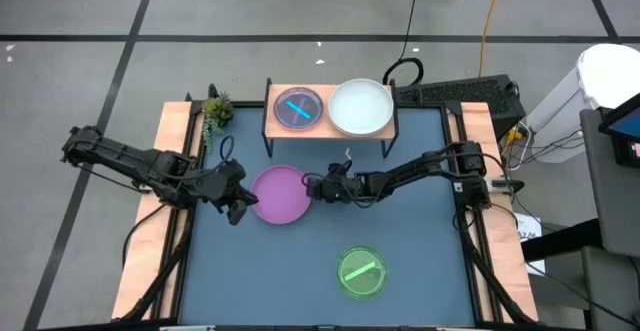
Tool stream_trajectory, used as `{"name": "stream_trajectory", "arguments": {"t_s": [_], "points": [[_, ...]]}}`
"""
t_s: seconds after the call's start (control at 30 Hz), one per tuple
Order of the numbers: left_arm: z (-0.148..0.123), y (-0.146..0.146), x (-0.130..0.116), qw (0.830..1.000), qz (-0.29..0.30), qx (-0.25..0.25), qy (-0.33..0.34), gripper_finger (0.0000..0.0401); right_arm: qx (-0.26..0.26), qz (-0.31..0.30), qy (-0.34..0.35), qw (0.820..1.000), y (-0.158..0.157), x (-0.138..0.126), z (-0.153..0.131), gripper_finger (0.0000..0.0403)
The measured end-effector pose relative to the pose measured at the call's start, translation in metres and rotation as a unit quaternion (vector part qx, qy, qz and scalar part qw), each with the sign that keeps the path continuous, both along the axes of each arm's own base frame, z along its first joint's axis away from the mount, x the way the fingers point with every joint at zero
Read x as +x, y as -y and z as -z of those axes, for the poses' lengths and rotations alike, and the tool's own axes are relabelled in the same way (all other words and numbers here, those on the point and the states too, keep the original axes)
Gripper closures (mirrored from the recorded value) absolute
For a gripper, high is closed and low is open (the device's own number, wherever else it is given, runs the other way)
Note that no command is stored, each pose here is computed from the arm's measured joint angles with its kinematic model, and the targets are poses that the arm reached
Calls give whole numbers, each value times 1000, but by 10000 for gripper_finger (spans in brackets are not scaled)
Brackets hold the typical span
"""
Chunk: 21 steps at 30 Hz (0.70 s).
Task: Place and stack plates onto a shelf
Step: Stack the violet plate on top of the gray plate on the shelf
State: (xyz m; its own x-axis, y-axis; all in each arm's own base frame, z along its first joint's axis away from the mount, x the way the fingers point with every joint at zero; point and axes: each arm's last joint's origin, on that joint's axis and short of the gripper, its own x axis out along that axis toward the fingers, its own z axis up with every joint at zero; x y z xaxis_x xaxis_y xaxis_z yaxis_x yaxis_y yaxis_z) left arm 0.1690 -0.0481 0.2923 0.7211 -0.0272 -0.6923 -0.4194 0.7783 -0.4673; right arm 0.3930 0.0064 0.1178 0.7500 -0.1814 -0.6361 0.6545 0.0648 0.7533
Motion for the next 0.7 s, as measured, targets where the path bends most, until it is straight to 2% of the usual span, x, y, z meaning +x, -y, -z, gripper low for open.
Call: {"name": "stream_trajectory", "arguments": {"t_s": [0.27,0.4,0.7], "points": [[0,0,0,1000,-6,0,0,339,33,-17,16,999,2,8,21,312],[0,0,0,1000,-10,-3,-3,339,29,-21,10,999,0,8,25,316],[0,0,0,1000,-12,-6,-3,339,18,-42,11,999,-1,8,24,396]]}}
